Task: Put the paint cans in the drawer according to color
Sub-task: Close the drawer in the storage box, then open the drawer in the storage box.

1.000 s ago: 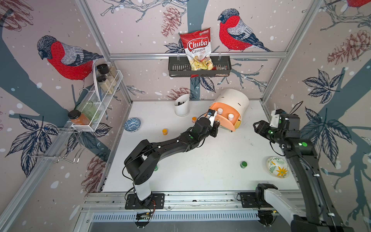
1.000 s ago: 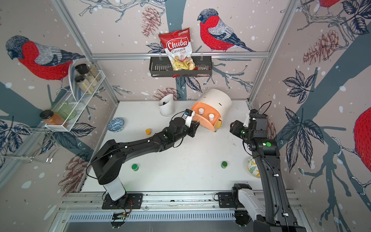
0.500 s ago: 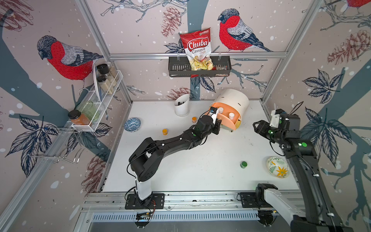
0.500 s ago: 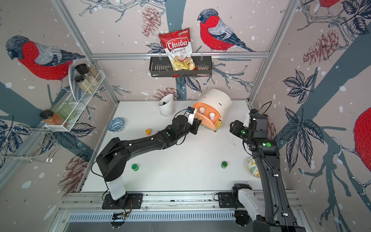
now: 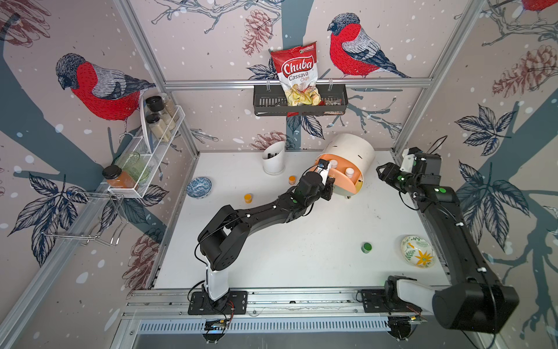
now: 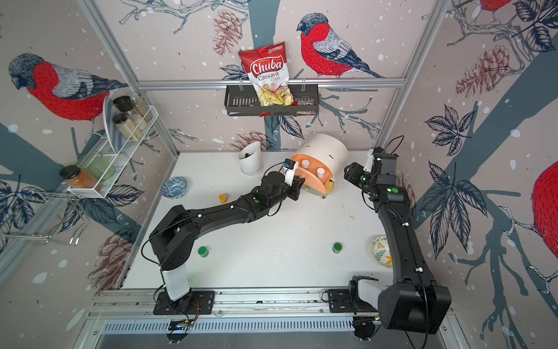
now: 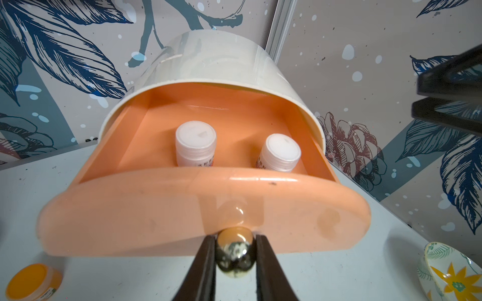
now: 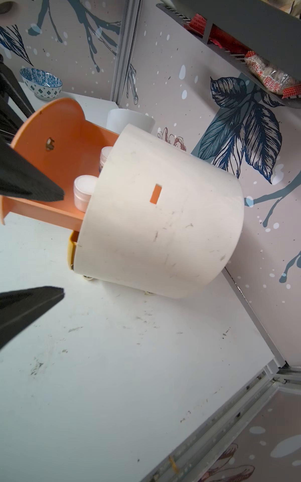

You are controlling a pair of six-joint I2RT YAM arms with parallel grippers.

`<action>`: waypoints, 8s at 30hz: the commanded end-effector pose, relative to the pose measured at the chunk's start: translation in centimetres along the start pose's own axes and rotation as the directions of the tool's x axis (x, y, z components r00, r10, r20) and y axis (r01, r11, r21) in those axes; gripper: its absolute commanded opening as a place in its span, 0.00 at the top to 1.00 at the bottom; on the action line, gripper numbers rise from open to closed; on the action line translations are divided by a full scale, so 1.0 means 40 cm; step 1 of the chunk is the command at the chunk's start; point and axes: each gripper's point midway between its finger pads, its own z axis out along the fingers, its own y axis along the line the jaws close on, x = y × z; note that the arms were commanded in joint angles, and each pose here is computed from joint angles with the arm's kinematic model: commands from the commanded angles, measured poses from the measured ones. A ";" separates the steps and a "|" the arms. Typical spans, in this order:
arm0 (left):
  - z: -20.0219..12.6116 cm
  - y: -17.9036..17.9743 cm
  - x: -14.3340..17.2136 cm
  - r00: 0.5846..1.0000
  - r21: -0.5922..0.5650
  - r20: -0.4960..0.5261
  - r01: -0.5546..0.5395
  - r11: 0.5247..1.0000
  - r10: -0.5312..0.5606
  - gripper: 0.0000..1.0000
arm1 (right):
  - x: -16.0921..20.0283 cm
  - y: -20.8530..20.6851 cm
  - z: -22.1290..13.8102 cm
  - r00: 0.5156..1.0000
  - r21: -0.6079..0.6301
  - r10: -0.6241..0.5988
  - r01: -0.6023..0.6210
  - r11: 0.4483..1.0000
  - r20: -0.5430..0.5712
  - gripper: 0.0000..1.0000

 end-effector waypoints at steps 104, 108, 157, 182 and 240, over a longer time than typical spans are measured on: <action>-0.062 0.024 -0.058 0.990 0.004 0.141 -0.019 1.000 0.018 0.40 | 0.137 0.111 -0.044 0.997 -0.093 -0.077 0.078 0.993 0.014 0.35; -0.051 0.032 -0.030 0.991 0.000 0.136 -0.007 1.000 0.007 0.40 | 0.212 0.090 -0.036 0.999 -0.113 -0.039 0.038 0.993 -0.001 0.36; 0.187 0.069 0.075 0.996 0.024 0.088 -0.027 0.999 0.025 0.53 | 0.296 0.083 -0.059 0.998 -0.096 -0.057 0.057 0.994 0.011 0.34; 0.207 0.073 0.084 0.997 0.040 0.083 -0.006 0.999 0.003 0.68 | 0.298 0.083 -0.057 0.999 -0.094 -0.054 0.054 0.994 -0.001 0.34; -0.087 -0.008 0.155 0.999 0.061 0.027 0.046 0.997 -0.048 0.86 | 0.287 0.082 -0.069 1.000 -0.092 -0.018 0.018 0.996 0.005 0.34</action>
